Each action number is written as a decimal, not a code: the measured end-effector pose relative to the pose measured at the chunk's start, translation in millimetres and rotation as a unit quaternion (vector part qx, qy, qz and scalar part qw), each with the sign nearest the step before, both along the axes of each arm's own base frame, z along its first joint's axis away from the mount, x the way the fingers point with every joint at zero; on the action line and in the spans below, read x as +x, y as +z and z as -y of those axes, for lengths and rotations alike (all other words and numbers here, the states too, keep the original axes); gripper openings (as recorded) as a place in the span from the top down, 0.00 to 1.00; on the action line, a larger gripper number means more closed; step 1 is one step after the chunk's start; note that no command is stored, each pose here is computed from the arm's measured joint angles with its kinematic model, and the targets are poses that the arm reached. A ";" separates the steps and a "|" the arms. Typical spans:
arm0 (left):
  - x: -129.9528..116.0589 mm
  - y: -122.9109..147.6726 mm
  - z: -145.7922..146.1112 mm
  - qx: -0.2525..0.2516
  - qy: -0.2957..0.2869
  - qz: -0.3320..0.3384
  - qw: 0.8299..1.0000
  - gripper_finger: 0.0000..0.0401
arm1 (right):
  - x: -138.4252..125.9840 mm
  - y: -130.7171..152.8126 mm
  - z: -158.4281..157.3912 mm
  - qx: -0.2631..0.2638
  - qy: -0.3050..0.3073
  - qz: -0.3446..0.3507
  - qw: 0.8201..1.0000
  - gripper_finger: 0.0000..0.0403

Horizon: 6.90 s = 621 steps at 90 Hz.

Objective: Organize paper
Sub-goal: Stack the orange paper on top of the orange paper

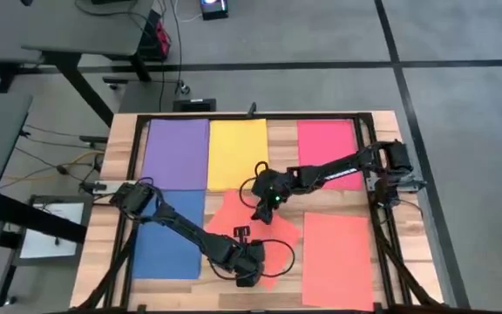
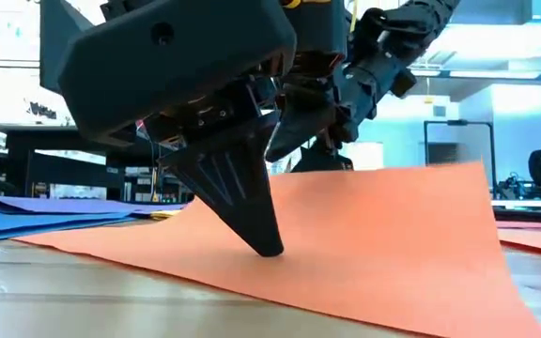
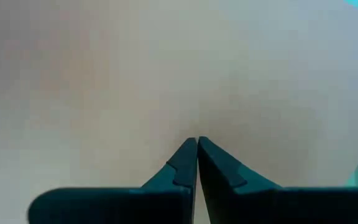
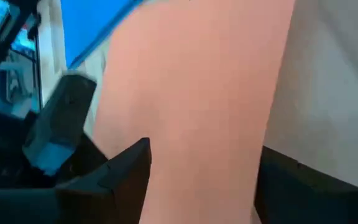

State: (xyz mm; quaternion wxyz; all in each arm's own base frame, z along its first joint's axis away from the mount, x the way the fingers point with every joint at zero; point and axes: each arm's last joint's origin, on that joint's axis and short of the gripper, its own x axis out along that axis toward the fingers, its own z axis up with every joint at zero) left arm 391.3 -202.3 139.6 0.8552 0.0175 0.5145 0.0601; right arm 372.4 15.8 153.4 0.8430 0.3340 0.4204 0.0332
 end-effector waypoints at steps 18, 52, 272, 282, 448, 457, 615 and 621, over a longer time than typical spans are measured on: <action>1.2 2.5 -3.5 0.003 -0.006 0.000 1.000 1.00 | 0.7 -9.0 -11.3 0.020 -0.005 -0.022 1.000 0.58; -9.0 43.0 -10.1 -0.022 0.015 -0.081 0.996 1.00 | -10.2 -15.4 -22.9 0.023 -0.069 -0.103 0.992 0.98; -54.9 207.6 -74.7 -0.039 -0.086 0.098 0.991 1.00 | -220.0 1.2 -219.5 -0.053 -0.457 -0.435 0.774 1.00; -54.9 207.6 -74.7 -0.039 -0.086 0.097 0.991 1.00 | -218.6 2.6 -218.1 -0.059 -0.432 -0.447 0.782 1.00; -8.1 94.1 -52.1 -0.214 -0.009 0.154 0.965 1.00 | -217.2 76.9 -196.4 -0.096 -0.279 -0.308 0.904 0.55; 4.7 61.8 -40.6 -0.212 -0.005 0.103 0.972 1.00 | -201.8 74.9 -204.1 -0.130 -0.183 -0.215 0.950 0.55; -41.1 81.0 -14.8 -0.143 0.069 -0.042 0.986 1.00 | -70.9 1.3 -101.6 -0.311 0.129 -0.289 0.896 1.00; -41.1 81.0 -14.6 -0.142 0.066 -0.042 0.987 1.00 | -67.3 14.2 -98.5 -0.302 0.114 -0.275 0.905 1.00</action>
